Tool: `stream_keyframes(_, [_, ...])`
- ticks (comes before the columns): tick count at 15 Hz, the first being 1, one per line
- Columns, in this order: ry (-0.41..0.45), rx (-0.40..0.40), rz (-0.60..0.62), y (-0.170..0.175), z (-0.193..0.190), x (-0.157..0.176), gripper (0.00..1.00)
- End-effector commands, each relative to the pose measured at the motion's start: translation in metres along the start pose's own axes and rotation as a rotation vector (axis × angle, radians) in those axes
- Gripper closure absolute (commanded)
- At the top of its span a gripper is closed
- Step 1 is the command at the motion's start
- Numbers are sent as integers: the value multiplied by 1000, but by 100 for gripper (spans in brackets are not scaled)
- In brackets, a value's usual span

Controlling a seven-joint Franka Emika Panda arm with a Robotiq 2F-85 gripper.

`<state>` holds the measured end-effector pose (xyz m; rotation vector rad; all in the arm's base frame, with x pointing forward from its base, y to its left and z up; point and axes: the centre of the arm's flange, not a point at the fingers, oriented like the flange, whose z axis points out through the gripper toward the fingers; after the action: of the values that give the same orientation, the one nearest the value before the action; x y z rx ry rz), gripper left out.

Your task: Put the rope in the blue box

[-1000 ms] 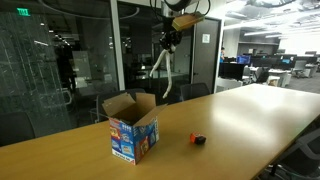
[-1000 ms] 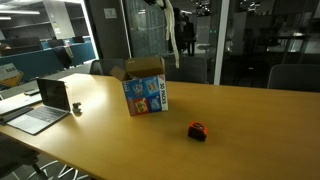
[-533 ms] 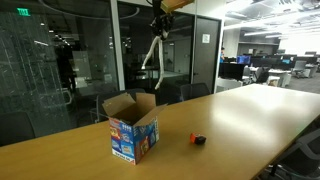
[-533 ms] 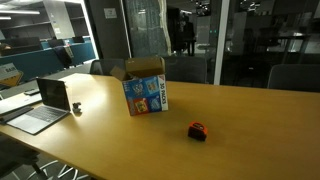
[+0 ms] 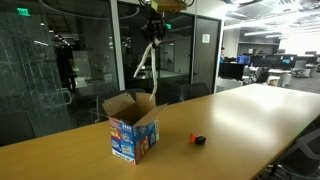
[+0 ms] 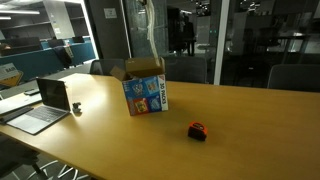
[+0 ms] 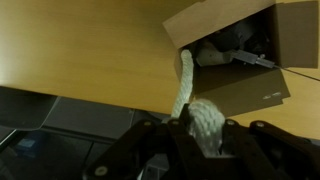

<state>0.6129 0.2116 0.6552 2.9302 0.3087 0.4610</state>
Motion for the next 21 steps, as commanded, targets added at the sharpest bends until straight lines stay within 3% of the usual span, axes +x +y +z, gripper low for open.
stream_keyframes(1, [-42, 74, 19, -4, -12, 27, 87])
stream_keyframes(6, [-55, 149, 26, -11, 7, 27, 87])
stream_keyframes(13, [-181, 311, 23, -43, 105, 32, 88])
stream_keyframes(21, [-307, 409, 6, -67, 197, 29, 88])
